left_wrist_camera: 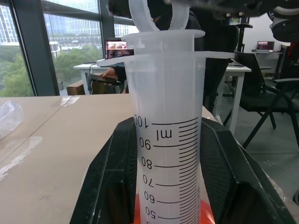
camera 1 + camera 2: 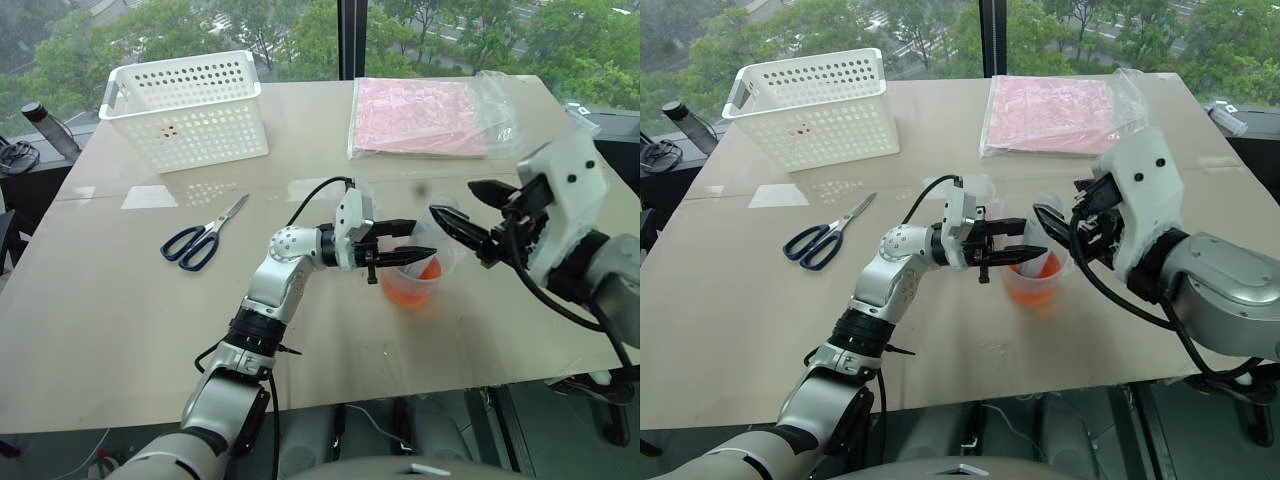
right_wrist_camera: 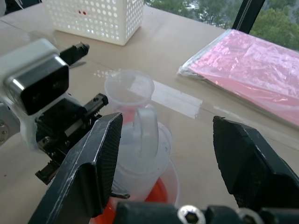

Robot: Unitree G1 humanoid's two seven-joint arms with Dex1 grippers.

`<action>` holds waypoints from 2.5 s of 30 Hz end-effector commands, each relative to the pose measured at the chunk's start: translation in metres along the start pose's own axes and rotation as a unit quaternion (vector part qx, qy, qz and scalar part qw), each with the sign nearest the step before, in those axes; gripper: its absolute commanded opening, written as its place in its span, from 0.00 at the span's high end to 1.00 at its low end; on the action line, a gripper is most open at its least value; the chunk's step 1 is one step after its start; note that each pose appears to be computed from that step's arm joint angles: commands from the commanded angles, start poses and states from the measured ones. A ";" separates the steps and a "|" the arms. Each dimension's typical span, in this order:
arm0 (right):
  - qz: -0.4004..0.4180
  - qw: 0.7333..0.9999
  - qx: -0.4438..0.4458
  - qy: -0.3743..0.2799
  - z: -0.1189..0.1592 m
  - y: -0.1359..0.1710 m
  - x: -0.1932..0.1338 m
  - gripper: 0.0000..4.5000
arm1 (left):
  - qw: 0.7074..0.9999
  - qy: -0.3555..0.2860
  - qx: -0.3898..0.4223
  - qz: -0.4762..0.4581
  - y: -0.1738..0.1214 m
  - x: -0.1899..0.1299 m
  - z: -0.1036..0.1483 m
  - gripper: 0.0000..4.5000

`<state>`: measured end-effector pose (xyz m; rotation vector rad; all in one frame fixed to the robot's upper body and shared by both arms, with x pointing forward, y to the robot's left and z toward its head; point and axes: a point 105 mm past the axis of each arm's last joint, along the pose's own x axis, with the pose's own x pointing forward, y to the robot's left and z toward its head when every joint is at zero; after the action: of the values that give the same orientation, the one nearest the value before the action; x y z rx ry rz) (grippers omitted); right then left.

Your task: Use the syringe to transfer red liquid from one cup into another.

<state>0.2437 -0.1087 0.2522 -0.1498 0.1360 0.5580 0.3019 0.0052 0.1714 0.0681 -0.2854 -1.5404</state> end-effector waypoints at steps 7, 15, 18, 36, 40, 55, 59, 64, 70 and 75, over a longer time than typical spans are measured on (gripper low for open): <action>-0.023 0.999 -0.021 -0.002 0.009 -0.006 -0.004 0.62 | 1.000 -0.005 0.004 -0.002 -0.004 0.001 0.001 0.71; -0.029 0.999 -0.037 -0.009 0.014 -0.007 -0.001 0.98 | 1.000 -0.003 0.003 -0.009 -0.006 0.002 0.000 0.71; -0.027 0.999 -0.039 -0.016 0.017 -0.006 0.001 0.98 | 1.000 0.000 -0.003 -0.017 -0.008 0.002 -0.001 0.71; -0.031 0.994 -0.065 -0.083 0.063 -0.023 -0.010 0.98 | 0.998 0.014 -0.034 -0.056 -0.016 -0.002 -0.001 0.71; -0.039 0.993 -0.069 -0.088 0.066 -0.028 -0.012 0.98 | 0.998 0.017 -0.035 -0.058 -0.017 -0.003 -0.002 0.71; -0.023 0.992 -0.088 -0.085 0.063 -0.023 -0.014 0.98 | 0.998 0.011 -0.031 -0.054 -0.016 -0.003 -0.001 0.71; -0.007 0.993 -0.102 -0.062 0.044 -0.020 -0.011 0.98 | 0.998 -0.006 -0.023 -0.050 -0.015 -0.001 0.005 0.71; -0.020 0.992 -0.105 -0.063 0.036 -0.034 -0.018 0.62 | 0.998 -0.028 -0.023 -0.045 -0.013 0.000 0.014 0.71; 0.083 0.989 -0.092 -0.080 0.021 -0.017 -0.050 0.09 | 0.998 -0.048 -0.036 -0.029 -0.005 -0.003 0.028 0.71; 0.127 0.987 -0.076 -0.065 -0.006 -0.020 -0.088 0.09 | 0.996 -0.071 -0.045 -0.029 -0.002 -0.006 0.047 0.71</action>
<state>0.1925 -0.1636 0.2570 -0.1748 0.0268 0.8093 0.2957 0.0179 0.1942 -0.1038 -0.2506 -1.5914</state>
